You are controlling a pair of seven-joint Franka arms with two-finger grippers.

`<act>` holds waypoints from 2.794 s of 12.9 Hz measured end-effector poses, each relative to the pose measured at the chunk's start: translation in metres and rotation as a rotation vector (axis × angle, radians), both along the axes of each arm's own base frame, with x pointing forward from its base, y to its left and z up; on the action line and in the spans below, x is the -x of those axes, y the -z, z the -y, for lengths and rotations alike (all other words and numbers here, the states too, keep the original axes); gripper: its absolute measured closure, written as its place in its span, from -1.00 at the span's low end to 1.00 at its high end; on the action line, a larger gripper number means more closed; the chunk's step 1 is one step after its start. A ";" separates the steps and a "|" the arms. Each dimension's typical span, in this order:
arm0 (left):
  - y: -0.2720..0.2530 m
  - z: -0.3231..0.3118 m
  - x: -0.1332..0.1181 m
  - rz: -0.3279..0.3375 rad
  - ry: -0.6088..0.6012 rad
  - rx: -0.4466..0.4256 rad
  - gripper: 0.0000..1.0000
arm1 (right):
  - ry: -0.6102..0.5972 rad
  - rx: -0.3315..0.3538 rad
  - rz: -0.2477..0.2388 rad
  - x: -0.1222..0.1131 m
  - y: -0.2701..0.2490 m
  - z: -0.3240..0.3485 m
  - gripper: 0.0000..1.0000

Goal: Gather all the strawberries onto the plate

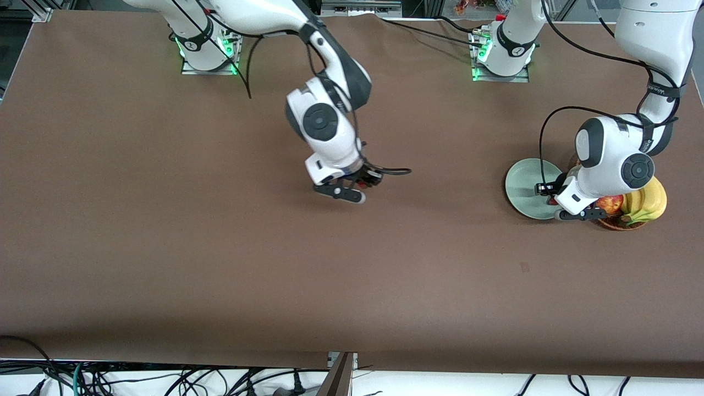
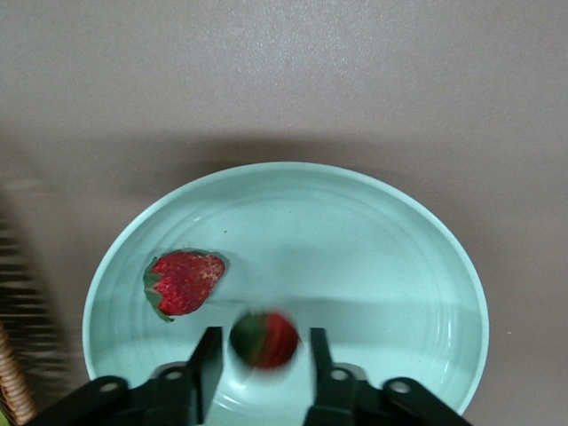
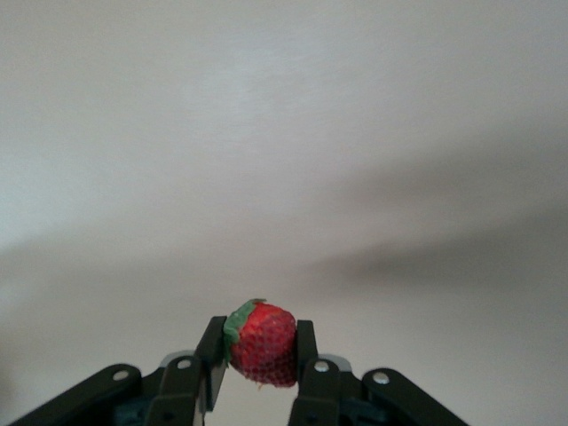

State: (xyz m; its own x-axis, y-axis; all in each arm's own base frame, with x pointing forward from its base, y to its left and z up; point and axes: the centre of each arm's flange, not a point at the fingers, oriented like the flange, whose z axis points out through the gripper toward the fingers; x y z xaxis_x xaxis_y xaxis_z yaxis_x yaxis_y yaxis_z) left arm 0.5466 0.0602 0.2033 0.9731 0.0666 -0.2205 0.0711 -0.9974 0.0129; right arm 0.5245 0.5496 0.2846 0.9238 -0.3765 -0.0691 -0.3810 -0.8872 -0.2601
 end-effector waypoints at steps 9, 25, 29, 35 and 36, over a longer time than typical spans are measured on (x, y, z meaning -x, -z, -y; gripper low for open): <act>-0.137 0.030 -0.022 0.075 0.058 0.002 -1.00 | 0.317 -0.207 0.114 0.068 0.091 -0.103 -0.03; -0.126 0.243 0.001 0.094 -0.073 0.018 -1.00 | -0.013 0.212 -0.031 -0.043 -0.086 0.043 -1.00; -0.076 0.343 0.035 0.132 -0.119 -0.024 -1.00 | -0.123 0.246 -0.048 -0.069 -0.123 0.138 -1.00; 0.019 0.379 0.063 0.151 -0.144 -0.088 -1.00 | -0.294 0.157 -0.095 -0.086 -0.198 0.343 -1.00; 0.024 0.379 0.063 0.144 -0.146 -0.083 -1.00 | -0.319 0.144 -0.095 -0.083 -0.212 0.365 -1.00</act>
